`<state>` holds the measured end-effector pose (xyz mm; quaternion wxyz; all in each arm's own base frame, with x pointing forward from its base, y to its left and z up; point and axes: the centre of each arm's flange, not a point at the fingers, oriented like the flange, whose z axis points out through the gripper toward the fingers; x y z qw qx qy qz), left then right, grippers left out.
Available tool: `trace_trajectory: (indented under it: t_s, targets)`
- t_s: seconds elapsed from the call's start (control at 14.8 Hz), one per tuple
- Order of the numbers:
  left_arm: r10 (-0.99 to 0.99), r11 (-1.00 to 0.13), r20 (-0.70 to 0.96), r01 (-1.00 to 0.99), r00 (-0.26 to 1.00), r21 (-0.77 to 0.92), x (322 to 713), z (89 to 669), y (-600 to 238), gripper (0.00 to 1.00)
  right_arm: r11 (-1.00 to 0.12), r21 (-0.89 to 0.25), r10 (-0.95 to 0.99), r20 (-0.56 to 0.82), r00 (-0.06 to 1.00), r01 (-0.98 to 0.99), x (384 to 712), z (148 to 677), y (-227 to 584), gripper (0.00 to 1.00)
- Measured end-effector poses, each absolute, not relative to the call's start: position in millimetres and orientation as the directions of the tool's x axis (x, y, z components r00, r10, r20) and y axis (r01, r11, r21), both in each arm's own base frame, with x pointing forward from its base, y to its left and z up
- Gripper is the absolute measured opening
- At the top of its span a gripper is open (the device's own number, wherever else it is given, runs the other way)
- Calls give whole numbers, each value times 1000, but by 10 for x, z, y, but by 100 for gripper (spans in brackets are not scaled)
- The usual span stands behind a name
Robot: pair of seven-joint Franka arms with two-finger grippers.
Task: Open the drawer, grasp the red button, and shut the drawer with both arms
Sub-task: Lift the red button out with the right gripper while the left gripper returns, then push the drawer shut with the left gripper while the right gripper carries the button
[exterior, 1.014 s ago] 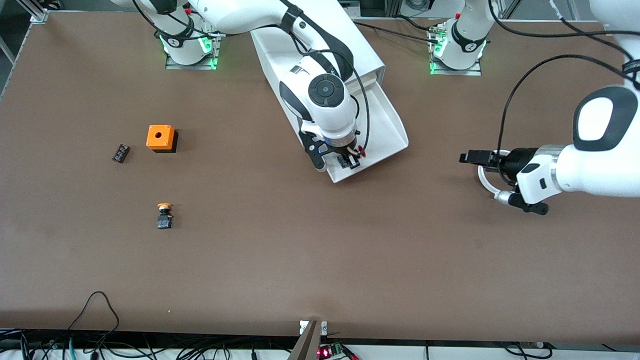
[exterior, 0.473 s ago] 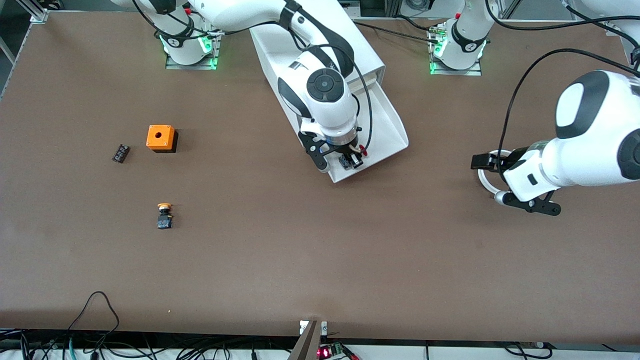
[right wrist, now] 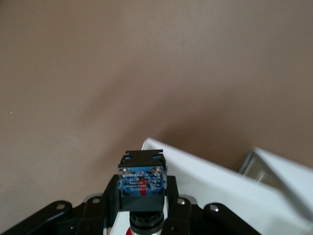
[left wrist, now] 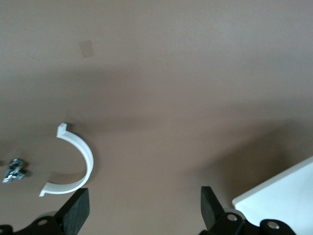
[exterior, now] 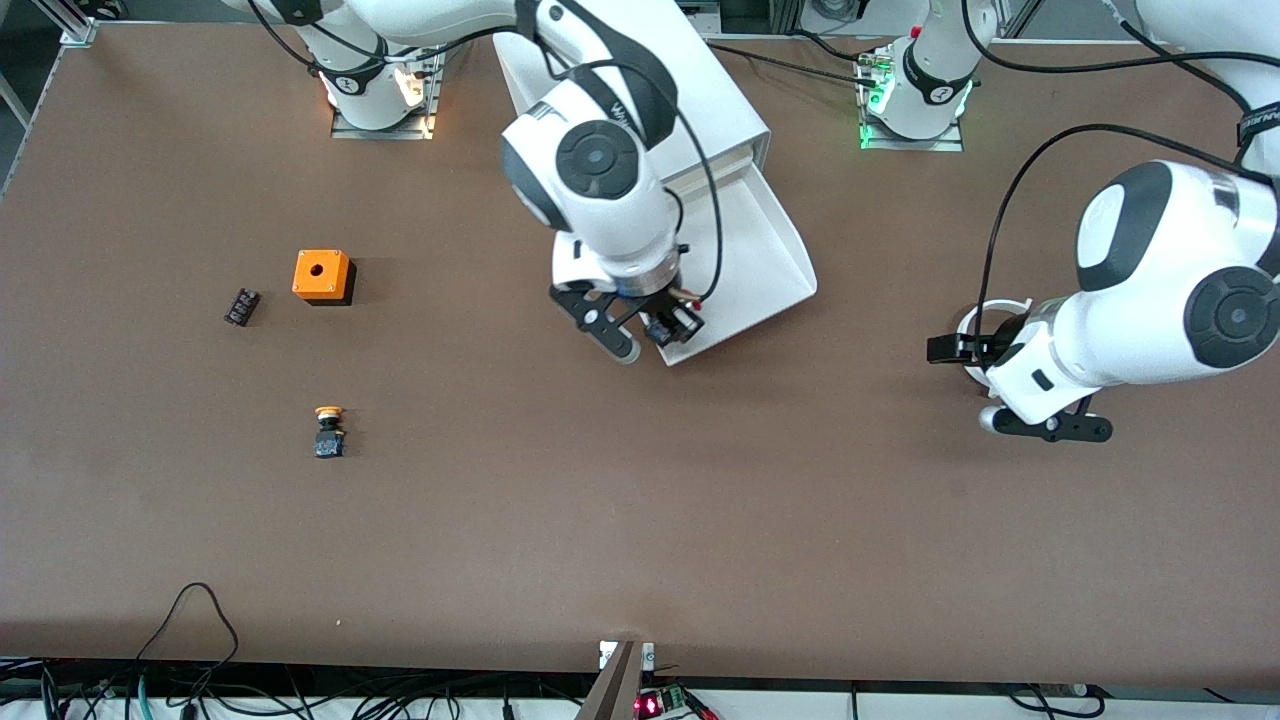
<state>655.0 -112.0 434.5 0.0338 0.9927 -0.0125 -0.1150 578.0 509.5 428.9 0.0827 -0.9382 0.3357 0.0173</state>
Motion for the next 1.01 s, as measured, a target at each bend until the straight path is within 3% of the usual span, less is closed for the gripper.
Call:
trace_trajectory:
  t_s: [0.47,1.01]
  targets:
    - [316,-946,-163,324,935,26,6233,3490,-2559,100,-942,-102,-314,-62,947,-319,6537,4325,3831,41]
    - [449,-889,-145,457,882,25,5721,2908,-3190,100,-996,-87,-16,-97,995,-24,7160,3905,2207,41]
